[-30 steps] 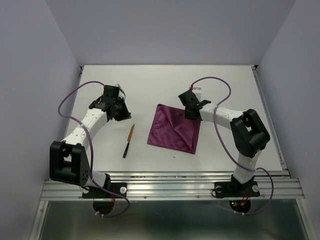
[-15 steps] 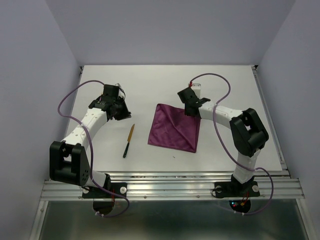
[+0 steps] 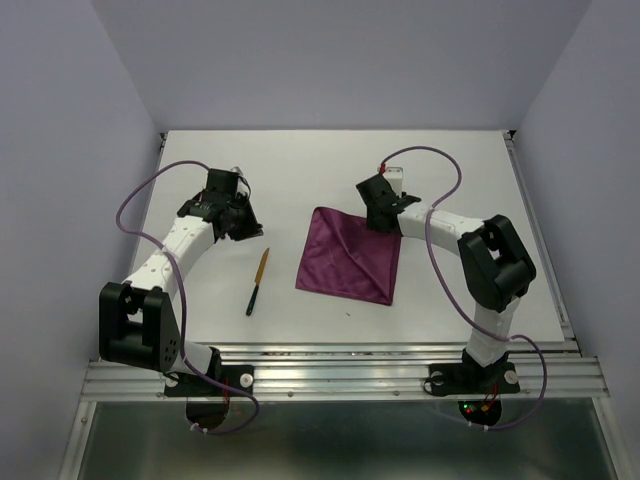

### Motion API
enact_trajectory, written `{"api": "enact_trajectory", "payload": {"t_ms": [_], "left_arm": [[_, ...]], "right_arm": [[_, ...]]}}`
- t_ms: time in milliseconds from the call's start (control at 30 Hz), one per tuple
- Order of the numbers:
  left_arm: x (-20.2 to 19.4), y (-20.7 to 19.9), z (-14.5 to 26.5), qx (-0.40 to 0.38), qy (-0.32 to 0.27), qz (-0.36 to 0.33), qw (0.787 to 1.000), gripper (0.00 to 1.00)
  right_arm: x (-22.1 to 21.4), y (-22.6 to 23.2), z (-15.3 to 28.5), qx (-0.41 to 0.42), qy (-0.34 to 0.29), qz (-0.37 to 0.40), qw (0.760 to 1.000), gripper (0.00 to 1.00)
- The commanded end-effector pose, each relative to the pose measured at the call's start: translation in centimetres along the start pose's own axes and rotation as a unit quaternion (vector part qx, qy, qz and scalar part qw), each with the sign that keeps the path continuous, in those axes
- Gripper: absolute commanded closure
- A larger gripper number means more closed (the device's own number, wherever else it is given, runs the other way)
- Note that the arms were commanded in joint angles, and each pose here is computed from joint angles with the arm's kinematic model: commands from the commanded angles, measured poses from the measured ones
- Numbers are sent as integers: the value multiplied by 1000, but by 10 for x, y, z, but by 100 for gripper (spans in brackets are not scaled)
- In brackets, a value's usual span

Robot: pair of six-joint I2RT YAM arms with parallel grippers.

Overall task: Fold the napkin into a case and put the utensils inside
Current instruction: Fold the top corner of the square-folded napkin at the center of the board.

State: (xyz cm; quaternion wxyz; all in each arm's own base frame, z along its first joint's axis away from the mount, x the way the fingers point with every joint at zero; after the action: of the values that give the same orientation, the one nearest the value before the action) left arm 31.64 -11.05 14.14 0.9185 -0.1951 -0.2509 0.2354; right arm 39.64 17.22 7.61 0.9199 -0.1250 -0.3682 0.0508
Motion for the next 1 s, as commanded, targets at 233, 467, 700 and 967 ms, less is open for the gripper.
{"api": "enact_trajectory", "payload": {"t_ms": [233, 467, 700, 967], "left_arm": [[32, -55, 0, -68, -4, -33, 997, 86], [3, -118, -48, -98, 58, -84, 990, 100], [-5, -158, -89, -125, 92, -98, 983, 100], [-8, -166, -120, -120, 107, -98, 982, 100]], "right_arm": [[42, -33, 42, -17, -68, -52, 996, 33], [6, -28, 73, 65, -25, -85, 994, 69], [-30, -8, 105, 175, 16, -114, 978, 95], [-82, 9, 107, 205, 85, -124, 967, 96]]}}
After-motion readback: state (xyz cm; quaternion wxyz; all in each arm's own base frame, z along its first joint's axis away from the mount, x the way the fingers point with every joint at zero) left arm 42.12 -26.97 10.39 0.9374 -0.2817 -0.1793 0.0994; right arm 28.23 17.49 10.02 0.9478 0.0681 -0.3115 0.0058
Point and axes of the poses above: each gripper's point midway between its finger pads, its own z axis back along the fingers, its own y axis along the line the jaws close on, x = y × z, the point moved 2 cm from there along z, back along the fingers, and after that the axes turned 13 degrees about z, right-handed, at the moved point
